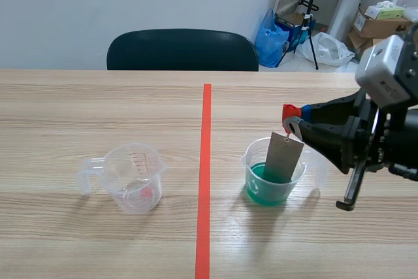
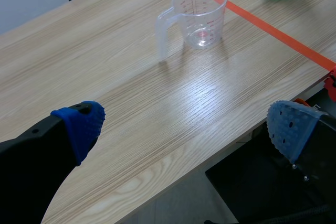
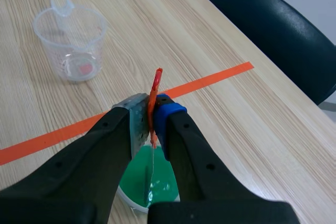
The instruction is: Do the redox reaction experiment
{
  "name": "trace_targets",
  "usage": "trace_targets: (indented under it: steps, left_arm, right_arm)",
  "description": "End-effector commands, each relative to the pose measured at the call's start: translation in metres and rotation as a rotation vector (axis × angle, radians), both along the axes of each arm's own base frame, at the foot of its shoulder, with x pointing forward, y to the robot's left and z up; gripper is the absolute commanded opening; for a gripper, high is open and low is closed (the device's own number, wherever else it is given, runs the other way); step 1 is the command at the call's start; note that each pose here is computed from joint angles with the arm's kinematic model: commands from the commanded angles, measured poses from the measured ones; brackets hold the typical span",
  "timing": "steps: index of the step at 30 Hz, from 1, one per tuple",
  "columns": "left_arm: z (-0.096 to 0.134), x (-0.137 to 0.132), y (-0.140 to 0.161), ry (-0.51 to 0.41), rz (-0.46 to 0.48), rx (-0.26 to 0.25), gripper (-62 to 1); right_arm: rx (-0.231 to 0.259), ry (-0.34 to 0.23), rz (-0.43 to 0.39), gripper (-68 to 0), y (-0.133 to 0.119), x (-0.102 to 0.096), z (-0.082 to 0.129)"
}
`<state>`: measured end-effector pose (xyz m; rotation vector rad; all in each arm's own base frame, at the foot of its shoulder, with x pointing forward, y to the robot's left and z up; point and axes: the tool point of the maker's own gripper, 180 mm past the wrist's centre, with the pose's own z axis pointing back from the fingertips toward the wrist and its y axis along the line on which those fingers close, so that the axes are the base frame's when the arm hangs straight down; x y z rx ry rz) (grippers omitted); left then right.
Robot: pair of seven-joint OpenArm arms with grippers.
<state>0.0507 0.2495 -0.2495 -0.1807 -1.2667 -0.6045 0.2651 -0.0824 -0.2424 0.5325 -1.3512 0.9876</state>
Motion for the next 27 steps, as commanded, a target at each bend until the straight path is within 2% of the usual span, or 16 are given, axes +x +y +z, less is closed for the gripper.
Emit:
trace_targets:
  steps: [1, 18, 27]
  left_arm:
    - [0.006, 0.002, -0.001, -0.024, 0.0, -0.011, 1.4]
    - [0.006, 0.002, -0.001, -0.024, 0.0, -0.011, 1.4]
    - [0.006, 0.002, -0.001, -0.024, 0.0, -0.011, 1.4]
  right_arm:
    - [0.028, -0.04, 0.018, -66.9, 0.002, 0.003, 0.02]
    - [0.093, -0.016, 0.077, -66.9, 0.001, -0.004, 0.066]
    - [0.097, -0.016, 0.069, -66.9, -0.001, 0.0, 0.084]
